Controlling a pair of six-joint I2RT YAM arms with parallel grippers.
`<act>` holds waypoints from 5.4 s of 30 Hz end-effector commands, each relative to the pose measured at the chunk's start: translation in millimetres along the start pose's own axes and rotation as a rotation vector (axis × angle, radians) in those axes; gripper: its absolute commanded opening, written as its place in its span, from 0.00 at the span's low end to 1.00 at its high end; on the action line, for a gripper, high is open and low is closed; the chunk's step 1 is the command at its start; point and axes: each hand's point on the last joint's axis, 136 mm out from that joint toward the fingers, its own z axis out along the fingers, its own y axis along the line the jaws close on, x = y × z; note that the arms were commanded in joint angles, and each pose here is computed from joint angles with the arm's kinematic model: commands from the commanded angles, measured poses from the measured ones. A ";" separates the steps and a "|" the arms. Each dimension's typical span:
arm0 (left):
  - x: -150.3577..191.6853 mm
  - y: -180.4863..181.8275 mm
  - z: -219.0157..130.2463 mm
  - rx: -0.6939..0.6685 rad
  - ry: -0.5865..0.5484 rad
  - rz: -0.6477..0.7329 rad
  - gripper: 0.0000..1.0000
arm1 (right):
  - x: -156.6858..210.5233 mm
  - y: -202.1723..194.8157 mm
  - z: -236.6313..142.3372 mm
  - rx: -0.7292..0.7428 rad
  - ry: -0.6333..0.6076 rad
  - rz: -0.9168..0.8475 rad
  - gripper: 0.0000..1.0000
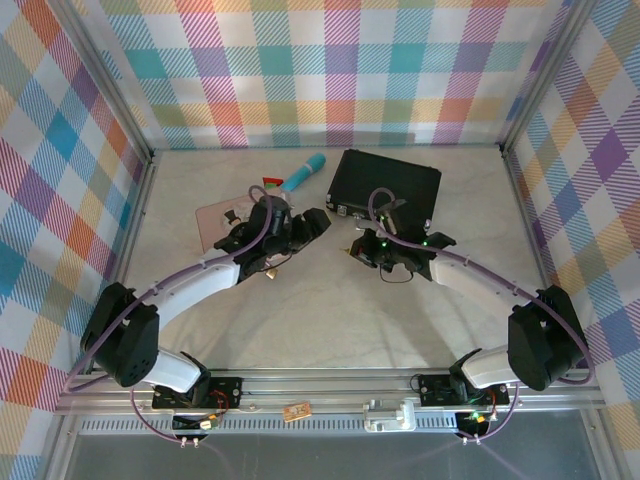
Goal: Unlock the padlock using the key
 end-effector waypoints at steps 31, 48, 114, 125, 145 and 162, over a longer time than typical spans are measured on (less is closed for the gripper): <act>-1.5 -42.2 14.3 0.143 0.075 0.269 0.00 | -44.0 61.4 -45.6 -0.378 -0.025 -0.180 0.35; 16.3 -73.5 -2.8 0.355 0.241 0.373 0.00 | -19.0 83.2 -61.4 -0.589 0.085 -0.471 0.26; -12.2 -54.1 12.6 0.121 0.041 -0.491 0.46 | -59.1 75.7 -35.8 0.015 -0.366 -1.099 0.00; -19.3 -52.3 13.1 0.110 -0.012 -0.487 0.41 | -44.4 77.2 -33.3 -0.045 -0.319 -1.115 0.00; -17.5 -51.9 24.7 0.084 -0.027 -0.510 0.37 | -32.8 78.0 -27.2 -0.092 -0.301 -1.101 0.00; -11.6 -35.8 33.2 0.031 -0.030 -0.457 0.00 | -35.1 87.7 -43.1 -0.111 -0.330 -1.078 0.01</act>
